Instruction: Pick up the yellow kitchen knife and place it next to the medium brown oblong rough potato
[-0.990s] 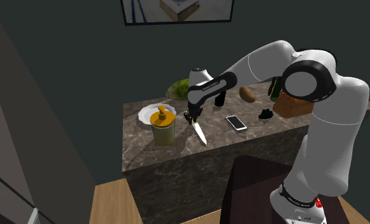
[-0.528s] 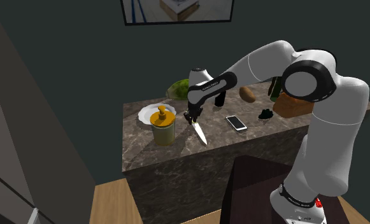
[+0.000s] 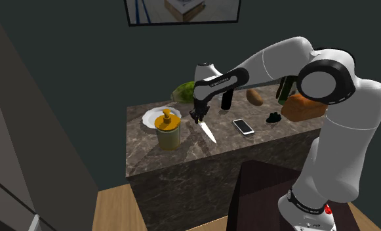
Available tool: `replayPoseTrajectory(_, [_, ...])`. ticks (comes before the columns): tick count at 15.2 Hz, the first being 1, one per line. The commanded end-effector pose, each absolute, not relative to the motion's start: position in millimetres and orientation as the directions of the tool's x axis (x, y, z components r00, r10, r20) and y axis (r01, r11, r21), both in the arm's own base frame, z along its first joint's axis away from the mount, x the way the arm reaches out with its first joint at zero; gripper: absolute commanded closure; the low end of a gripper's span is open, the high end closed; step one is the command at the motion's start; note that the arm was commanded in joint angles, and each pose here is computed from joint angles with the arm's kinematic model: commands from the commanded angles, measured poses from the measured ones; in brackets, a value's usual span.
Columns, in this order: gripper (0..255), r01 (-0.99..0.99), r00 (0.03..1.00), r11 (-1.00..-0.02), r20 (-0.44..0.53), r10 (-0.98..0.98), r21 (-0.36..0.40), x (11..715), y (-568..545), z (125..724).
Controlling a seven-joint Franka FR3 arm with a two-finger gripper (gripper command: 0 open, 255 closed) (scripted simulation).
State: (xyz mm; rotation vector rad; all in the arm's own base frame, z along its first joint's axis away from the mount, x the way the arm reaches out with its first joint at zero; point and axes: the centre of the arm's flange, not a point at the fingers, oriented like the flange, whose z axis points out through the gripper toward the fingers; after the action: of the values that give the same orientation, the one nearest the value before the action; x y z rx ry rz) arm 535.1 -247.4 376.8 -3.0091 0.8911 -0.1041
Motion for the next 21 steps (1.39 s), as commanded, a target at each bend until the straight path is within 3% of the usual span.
replayPoseTrajectory(1, [255,-0.544,0.837,-0.839,0.063,-0.544,-0.020,536,-247,388])
replayPoseTrajectory(21, [255,-0.544,0.837,-0.839,0.063,-0.544,-0.020,536,-247,493])
